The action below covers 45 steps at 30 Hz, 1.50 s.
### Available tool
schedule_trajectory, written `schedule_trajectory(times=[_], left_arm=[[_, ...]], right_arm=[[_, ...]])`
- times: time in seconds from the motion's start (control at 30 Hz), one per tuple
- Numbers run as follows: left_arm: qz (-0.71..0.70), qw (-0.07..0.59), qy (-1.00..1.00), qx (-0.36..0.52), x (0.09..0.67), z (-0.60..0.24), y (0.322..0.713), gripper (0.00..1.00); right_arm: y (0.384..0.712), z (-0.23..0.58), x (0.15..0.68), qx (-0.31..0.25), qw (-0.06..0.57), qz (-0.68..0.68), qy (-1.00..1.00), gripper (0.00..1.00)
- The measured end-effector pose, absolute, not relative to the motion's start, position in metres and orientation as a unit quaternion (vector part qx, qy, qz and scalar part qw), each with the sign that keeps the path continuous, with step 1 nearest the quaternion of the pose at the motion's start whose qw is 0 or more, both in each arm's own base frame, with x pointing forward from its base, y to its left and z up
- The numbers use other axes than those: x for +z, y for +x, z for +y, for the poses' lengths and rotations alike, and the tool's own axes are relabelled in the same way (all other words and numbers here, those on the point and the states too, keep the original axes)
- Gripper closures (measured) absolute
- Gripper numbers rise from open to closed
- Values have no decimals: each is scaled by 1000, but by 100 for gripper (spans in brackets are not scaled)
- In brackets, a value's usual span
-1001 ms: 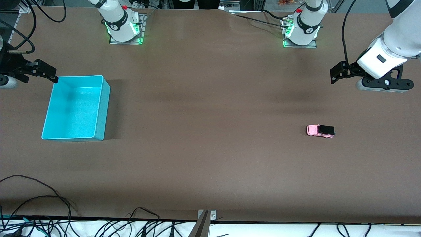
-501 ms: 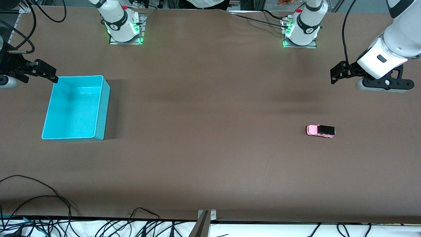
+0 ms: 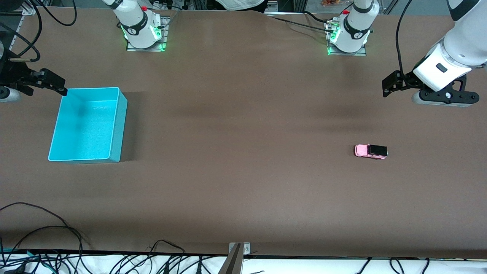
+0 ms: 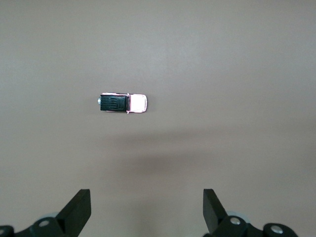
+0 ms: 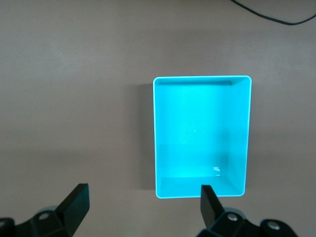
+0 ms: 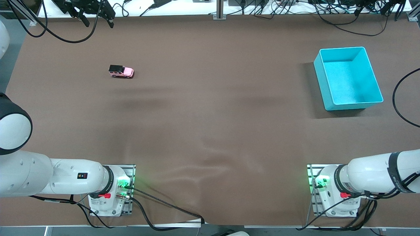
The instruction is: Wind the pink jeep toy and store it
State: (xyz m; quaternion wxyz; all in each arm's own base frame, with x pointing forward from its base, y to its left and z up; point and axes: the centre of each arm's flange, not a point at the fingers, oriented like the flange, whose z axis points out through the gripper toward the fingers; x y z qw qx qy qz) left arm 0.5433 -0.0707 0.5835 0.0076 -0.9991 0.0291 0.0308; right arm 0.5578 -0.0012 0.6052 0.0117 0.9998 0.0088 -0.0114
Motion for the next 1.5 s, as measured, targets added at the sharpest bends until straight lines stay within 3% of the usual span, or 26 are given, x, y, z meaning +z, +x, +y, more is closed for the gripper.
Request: schedule_trajectory(times=[0.87,1.5], left_arm=[[38,7,-999,29,585,-69,544,0],[284,-11,-958,46,561,-12,565,0]], right_arm=[[558,-1,605,-12,12,9,1000,0],[558,-1,605,-12,12,9,1000,0]])
